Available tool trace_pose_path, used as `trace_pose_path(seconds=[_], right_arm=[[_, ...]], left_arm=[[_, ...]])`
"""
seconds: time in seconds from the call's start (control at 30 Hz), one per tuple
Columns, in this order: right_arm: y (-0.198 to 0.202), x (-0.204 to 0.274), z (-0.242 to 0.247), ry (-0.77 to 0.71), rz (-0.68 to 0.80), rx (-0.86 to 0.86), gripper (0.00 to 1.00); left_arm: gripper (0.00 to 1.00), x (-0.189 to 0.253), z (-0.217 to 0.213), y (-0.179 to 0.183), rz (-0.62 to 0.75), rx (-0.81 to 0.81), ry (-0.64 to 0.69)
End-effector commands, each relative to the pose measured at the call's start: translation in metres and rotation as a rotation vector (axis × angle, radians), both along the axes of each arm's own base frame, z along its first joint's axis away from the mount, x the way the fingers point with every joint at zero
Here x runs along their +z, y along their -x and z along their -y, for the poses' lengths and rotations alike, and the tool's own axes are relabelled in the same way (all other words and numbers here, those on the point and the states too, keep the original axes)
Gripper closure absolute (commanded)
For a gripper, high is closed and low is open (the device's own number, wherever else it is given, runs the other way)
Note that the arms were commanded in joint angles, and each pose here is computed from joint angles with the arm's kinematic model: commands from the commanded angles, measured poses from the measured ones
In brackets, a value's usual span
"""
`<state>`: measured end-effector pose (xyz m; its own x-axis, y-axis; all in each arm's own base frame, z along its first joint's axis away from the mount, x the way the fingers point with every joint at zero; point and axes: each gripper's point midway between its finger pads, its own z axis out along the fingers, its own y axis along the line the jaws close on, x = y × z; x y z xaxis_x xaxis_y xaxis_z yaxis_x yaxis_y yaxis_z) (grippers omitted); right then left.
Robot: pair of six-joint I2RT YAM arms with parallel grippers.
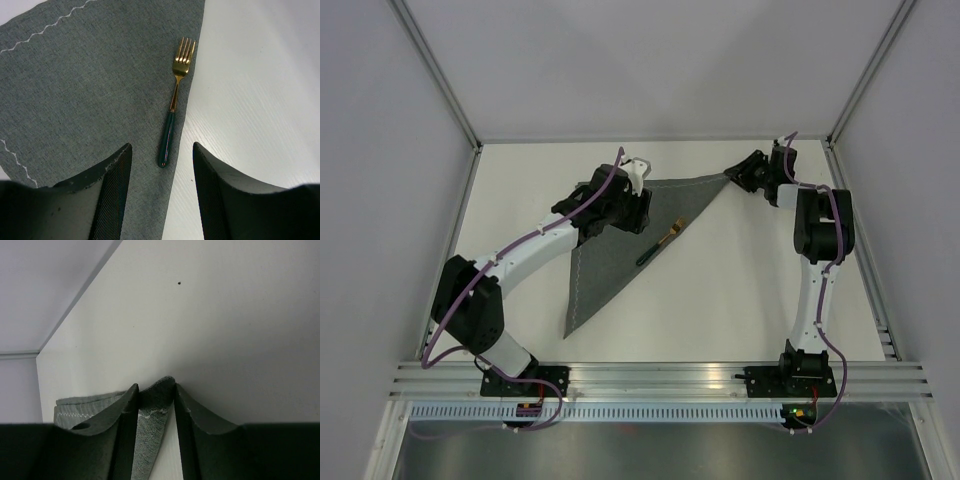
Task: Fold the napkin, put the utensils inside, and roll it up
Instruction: Fold the napkin
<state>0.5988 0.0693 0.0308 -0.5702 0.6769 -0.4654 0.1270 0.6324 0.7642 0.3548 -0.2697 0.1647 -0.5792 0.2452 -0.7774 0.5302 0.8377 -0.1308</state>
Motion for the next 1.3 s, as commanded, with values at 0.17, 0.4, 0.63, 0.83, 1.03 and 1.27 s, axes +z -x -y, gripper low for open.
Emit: trace_pose_path(seconds=[0.17, 0.4, 0.63, 0.83, 1.03, 1.27], right_arm=[[-0.005, 0.0, -0.007, -0.005, 0.029, 0.017, 0.74], [-0.009, 0.05, -0.018, 0.078, 0.17, 0.081, 0.85], [0.004, 0.107, -0.051, 0.165, 0.319, 0.194, 0.96], [0.029, 0.137, -0.079, 0.25, 0.419, 0.318, 0.98], [0.074, 0.159, -0.124, 0.375, 0.526, 0.506, 0.98], [0.142, 0.152, -0.187, 0.552, 0.589, 0.726, 0.99]], left_arm=[[0.42, 0.01, 0.001, -0.004, 0.032, 0.022, 0.039], [0.42, 0.008, 0.004, -0.01, 0.04, 0.028, 0.049], [0.42, 0.014, 0.003, -0.015, 0.04, 0.071, 0.074], [0.43, 0.028, -0.007, -0.019, 0.02, 0.14, 0.126], [0.43, 0.049, -0.042, -0.025, 0.015, 0.316, 0.156], [0.41, 0.1, -0.083, -0.013, 0.046, 0.418, 0.274]])
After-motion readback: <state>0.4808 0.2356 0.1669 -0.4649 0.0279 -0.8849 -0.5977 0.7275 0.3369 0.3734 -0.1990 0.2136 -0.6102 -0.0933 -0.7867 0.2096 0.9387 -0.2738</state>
